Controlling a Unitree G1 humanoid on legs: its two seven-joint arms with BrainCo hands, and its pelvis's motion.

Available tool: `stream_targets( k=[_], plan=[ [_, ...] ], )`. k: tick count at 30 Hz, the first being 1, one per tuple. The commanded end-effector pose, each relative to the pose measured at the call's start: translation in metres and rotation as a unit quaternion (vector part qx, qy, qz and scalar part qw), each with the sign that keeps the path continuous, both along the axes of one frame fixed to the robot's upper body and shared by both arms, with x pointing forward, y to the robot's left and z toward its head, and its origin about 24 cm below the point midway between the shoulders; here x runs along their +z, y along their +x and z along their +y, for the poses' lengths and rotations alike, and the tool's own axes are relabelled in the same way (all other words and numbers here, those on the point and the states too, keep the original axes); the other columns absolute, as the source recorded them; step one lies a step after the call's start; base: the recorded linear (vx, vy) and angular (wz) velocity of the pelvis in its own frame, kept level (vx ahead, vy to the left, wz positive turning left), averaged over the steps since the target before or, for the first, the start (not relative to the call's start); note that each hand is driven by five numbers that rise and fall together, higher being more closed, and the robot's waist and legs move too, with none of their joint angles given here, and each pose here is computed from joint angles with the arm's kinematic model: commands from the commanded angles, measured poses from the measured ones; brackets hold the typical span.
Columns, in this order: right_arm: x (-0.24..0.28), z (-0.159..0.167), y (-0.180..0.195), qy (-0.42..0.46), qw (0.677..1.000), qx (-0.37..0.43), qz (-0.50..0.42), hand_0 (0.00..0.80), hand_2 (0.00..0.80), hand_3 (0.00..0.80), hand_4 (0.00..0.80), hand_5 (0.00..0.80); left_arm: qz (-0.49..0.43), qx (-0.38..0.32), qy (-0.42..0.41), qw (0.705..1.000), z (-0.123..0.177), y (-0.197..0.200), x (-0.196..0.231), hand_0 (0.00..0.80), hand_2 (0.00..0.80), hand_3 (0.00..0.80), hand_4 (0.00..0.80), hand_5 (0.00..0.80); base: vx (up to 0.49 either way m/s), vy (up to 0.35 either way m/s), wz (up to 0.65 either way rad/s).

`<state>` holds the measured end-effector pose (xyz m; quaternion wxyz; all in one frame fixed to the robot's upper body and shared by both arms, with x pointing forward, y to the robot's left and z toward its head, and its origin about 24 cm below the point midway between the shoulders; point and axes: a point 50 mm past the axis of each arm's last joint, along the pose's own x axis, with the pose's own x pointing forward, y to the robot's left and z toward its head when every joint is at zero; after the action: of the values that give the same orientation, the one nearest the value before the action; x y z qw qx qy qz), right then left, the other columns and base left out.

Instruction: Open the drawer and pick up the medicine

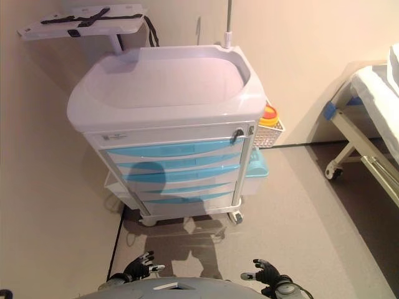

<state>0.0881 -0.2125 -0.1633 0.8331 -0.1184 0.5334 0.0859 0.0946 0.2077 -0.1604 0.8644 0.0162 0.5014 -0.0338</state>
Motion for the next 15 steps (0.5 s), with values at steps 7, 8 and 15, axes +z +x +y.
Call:
stream_targets(
  k=[7,8,15],
  plan=[
    [-0.0011,0.0087,0.0063,0.014,1.0,0.004,0.003,0.0,0.0,0.0,0.0,0.0,-0.002,-0.003,-0.01,1.0,-0.0088,0.0068,-0.0011,0.0,0.0,0.0,0.0,0.0,0.0,0.0,0.0],
    [-0.0011,0.0085,0.0062,0.014,1.0,0.003,0.003,0.0,0.0,0.0,0.0,0.0,-0.001,-0.003,-0.008,1.0,-0.0086,0.0065,-0.0012,0.0,0.0,0.0,0.0,0.0,0.0,0.0,0.0],
    [-0.0017,0.01,0.0047,0.016,1.0,0.006,0.005,0.0,0.0,0.0,0.0,0.0,-0.003,0.0,-0.01,1.0,-0.0102,0.0051,-0.0015,0.0,0.0,0.0,0.0,0.0,0.0,0.0,0.0]
  ],
)
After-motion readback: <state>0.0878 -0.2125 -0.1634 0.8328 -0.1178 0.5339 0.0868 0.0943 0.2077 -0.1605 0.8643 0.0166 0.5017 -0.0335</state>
